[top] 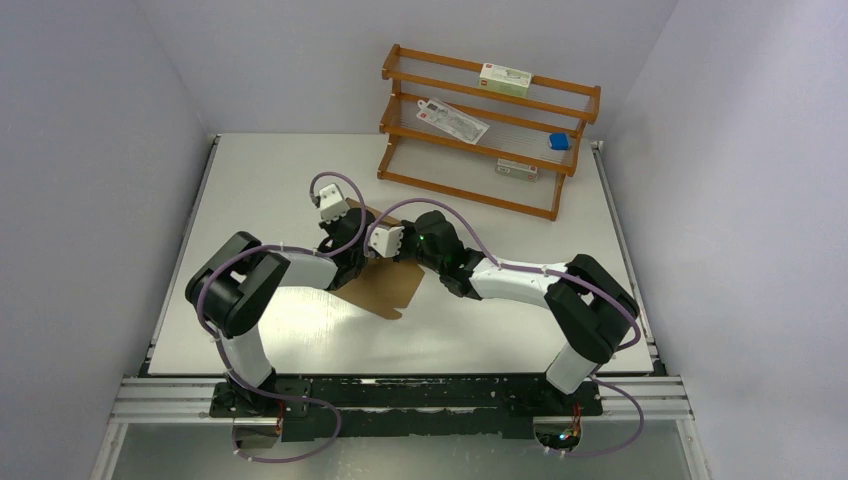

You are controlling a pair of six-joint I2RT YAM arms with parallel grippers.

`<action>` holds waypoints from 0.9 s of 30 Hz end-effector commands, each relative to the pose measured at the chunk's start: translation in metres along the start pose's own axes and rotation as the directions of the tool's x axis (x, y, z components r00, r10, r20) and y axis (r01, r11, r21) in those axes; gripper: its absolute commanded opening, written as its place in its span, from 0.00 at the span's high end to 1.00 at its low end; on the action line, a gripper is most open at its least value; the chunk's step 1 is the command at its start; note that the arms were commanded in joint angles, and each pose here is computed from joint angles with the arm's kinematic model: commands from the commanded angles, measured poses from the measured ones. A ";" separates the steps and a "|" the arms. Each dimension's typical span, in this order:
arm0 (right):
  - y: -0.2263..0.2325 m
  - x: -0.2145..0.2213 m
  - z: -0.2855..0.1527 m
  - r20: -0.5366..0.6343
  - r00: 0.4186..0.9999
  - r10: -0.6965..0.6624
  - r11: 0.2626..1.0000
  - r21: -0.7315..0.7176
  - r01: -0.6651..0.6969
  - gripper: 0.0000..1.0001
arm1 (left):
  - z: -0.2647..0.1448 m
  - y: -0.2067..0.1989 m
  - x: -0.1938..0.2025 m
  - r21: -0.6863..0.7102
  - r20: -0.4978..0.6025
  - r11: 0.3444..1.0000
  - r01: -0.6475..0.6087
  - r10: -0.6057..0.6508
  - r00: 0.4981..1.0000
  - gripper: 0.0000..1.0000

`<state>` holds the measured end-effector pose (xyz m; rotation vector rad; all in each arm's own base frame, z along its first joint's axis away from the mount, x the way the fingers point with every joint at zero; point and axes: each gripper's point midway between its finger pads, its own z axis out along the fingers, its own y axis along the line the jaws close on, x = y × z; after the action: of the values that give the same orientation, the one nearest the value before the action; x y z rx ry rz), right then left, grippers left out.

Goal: Fold the paper box

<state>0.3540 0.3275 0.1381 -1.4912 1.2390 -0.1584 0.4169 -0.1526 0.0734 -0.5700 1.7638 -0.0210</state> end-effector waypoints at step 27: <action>0.046 0.020 -0.004 -0.067 0.998 0.004 0.986 -0.168 -0.015 1.00 | 0.007 0.024 0.008 0.193 -0.101 0.981 0.004 0.016 0.995 0.61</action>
<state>0.3509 0.3314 0.1374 -1.5062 1.2306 -0.1396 0.4047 -0.1414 0.0592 -0.4125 1.8715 -0.2222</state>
